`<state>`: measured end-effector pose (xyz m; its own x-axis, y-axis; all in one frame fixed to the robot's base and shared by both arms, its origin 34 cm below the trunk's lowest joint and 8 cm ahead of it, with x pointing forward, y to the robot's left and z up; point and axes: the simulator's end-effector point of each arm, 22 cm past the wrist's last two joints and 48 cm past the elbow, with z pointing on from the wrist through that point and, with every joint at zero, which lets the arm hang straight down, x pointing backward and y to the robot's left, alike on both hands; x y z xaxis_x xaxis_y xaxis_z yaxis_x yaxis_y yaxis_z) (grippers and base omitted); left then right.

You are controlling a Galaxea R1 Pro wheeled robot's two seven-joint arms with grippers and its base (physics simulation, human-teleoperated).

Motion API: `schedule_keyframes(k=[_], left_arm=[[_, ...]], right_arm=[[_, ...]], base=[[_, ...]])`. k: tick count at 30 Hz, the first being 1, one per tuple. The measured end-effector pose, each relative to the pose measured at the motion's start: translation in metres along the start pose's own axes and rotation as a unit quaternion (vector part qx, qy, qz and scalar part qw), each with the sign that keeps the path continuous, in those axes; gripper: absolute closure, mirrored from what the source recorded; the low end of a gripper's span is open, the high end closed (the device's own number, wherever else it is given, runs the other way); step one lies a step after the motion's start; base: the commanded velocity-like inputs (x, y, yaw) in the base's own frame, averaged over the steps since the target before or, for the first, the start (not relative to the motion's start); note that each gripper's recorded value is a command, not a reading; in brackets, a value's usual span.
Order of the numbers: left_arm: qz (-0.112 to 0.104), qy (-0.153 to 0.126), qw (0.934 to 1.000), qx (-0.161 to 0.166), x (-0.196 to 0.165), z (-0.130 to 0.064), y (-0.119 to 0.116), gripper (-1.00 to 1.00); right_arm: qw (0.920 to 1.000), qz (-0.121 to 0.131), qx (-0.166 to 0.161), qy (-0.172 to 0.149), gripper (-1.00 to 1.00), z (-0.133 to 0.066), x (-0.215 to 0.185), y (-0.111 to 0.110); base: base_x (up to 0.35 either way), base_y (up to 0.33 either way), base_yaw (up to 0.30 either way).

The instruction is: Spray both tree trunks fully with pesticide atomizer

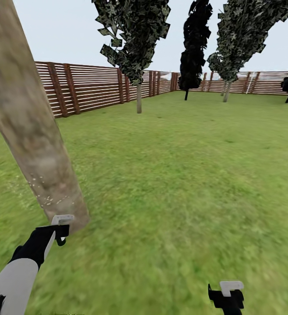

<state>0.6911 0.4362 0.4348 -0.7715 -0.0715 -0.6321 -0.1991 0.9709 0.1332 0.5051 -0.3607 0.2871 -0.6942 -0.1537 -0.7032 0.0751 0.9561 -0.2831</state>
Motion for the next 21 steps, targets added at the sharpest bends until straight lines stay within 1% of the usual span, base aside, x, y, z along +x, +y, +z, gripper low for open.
schedule_keyframes(k=[4, 16, 21], left_arm=[[0.000, 0.000, 1.0000, 0.000, -0.0002, -0.0001, 0.0001, 1.00], [0.000, 0.000, 1.0000, 0.000, -0.0004, -0.0001, -0.0001, 1.00], [0.000, 0.000, 1.0000, 0.000, -0.0004, -0.0002, 0.0001, 1.00]], right_arm=[[1.0000, 0.000, 0.000, 0.000, -1.00, 0.0000, 0.0000, 0.0000], [1.0000, 0.000, 0.000, 0.000, -1.00, -0.0001, 0.0001, -0.0001], [1.0000, 0.000, 0.000, 0.001, -1.00, -0.0002, 0.0006, 0.0001]], base=[[0.092, -0.267, 0.240], [0.149, -0.266, 0.013], [0.164, -0.256, 0.235]])
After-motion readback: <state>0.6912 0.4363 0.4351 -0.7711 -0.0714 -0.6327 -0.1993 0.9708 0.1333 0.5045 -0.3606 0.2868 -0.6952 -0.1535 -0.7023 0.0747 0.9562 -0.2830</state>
